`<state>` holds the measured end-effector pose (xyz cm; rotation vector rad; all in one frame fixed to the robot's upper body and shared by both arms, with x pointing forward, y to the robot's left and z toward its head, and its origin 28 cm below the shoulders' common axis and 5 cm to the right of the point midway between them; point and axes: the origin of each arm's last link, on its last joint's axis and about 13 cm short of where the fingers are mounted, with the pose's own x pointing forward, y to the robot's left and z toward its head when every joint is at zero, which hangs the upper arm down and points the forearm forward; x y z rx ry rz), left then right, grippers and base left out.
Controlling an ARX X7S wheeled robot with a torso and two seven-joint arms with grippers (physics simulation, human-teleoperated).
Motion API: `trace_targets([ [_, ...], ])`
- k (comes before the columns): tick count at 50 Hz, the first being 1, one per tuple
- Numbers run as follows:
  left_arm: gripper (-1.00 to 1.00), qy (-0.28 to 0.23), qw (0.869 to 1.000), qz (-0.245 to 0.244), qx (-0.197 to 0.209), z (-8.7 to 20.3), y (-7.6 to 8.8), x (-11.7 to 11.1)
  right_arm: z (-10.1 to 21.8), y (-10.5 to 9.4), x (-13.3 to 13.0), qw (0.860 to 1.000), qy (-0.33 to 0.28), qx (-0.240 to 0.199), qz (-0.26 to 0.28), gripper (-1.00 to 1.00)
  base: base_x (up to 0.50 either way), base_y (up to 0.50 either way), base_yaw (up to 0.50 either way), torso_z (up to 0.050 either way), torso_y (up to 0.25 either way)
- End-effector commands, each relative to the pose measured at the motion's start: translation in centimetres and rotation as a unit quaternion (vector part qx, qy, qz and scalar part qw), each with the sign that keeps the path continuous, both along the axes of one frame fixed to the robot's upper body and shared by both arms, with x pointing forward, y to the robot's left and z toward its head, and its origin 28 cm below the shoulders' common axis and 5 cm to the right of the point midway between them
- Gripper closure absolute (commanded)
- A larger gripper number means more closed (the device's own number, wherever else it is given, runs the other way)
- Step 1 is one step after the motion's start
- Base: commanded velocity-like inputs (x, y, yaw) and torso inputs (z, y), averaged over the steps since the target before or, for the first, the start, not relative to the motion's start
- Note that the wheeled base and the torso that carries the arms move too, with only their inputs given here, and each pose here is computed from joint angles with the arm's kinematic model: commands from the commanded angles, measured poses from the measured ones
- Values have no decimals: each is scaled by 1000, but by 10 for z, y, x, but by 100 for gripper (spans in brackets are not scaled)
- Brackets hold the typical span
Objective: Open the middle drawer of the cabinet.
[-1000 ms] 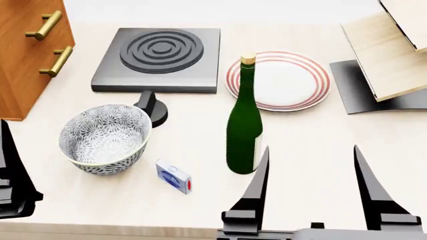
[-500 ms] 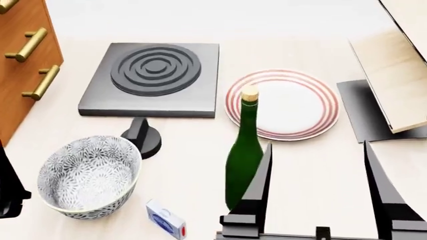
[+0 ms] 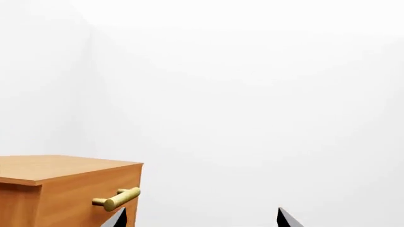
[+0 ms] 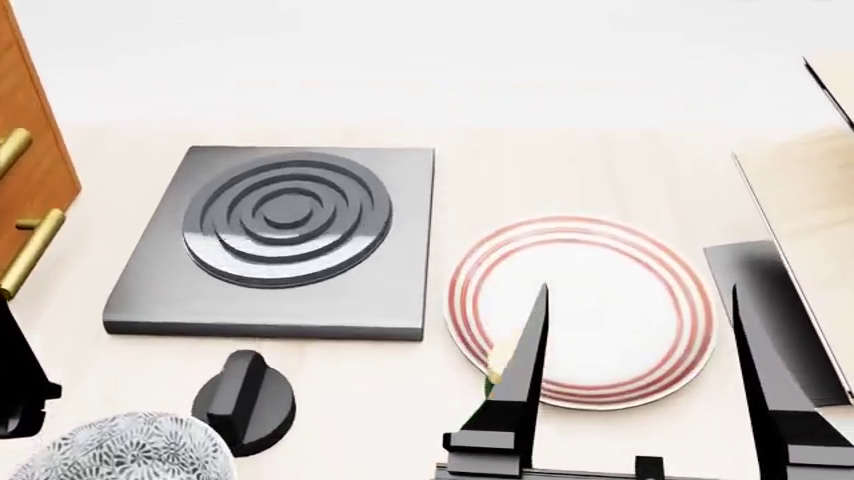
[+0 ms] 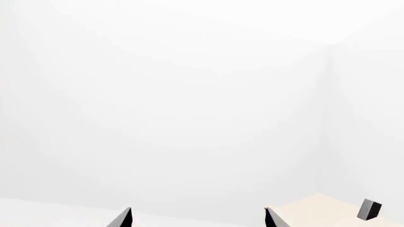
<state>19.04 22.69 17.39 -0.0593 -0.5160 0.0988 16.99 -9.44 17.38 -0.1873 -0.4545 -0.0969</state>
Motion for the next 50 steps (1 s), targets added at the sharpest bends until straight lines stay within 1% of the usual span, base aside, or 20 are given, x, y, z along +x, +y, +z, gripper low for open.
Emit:
trace_targets([
  [1, -100, -1, 1000, 1, 2, 0, 0, 0, -1, 0, 0, 1000, 1, 0, -1, -100, 500, 0, 0, 0, 0],
  [13, -100, 1, 1000, 4, 6, -1, 1, 1, -2, 0, 1, 1000, 5, -2, -2, -100, 500, 0, 0, 0, 1],
  [16, -100, 2, 1000, 15, 24, -1, 3, 3, -2, 0, 1, 1000, 8, -3, -5, -100, 480, 0, 0, 0, 0],
  [19, -100, 6, 999, 26, 32, 0, 6, 6, -2, 1, 1, 1000, 5, -6, -5, -100, 49, 0, 0, 0, 0],
  [24, -100, 8, 995, 59, 79, 1, 12, 14, -2, 1, 2, 1000, 7, -7, -6, -100, 0, 0, 0, 0, 0],
  [25, -100, 3, 993, 69, 101, 1, 14, 16, -2, 1, 2, 1000, 8, -7, -6, -100, 0, 0, 0, 0, 0],
  [28, -100, -10, 986, 85, 143, 1, 17, 19, -2, 1, 3, 1000, 9, -7, -5, -100, 0, 0, 0, 0, 0],
  [31, -100, -20, 979, 94, 179, 1, 18, 21, -2, 1, 3, 1000, 10, -8, -5, -100, 0, 0, 0, 0, 0],
  [33, -100, -32, 971, 102, 212, 2, 20, 24, -3, 1, 3, 1000, 12, -7, -5, -100, 0, 0, 0, 0, 0],
  [36, -100, -37, 965, 99, 240, 1, 22, 26, -4, 1, 4, 1000, 14, -7, -4, -100, 0, 0, 0, 0, 0],
  [37, -100, -37, 965, 99, 240, 1, 22, 26, -4, 1, 4, 1000, 14, -7, -4, -100, 0, 0, 0, 0, 0],
  [38, -100, -42, 959, 100, 260, 1, 23, 28, -4, 1, 4, 1000, 16, -7, -4, -100, 0, 0, 0, 0, 0],
  [44, -100, -45, 941, 102, 318, 1, 31, 39, -5, 1, 4, 1000, 19, -7, -4, -100, 0, 0, 0, 0, 0],
  [46, -100, -44, 933, 102, 343, 1, 34, 43, -5, 1, 4, 1000, 20, -7, -4, -100, 0, 0, 0, 0, 0],
  [48, -100, -42, 928, 105, 355, 1, 37, 46, -6, 1, 4, 1000, 21, -7, -4, -100, 0, 0, 0, 0, 0],
  [49, -100, -37, 922, 107, 369, 1, 40, 49, -6, 1, 4, 1000, 21, -7, -4, -100, 0, 0, 0, 0, 0],
  [50, -100, -35, 922, 107, 370, 1, 41, 50, -6, 1, 4, 1000, 21, -7, -4, -100, 0, 0, 0, 0, 0],
])
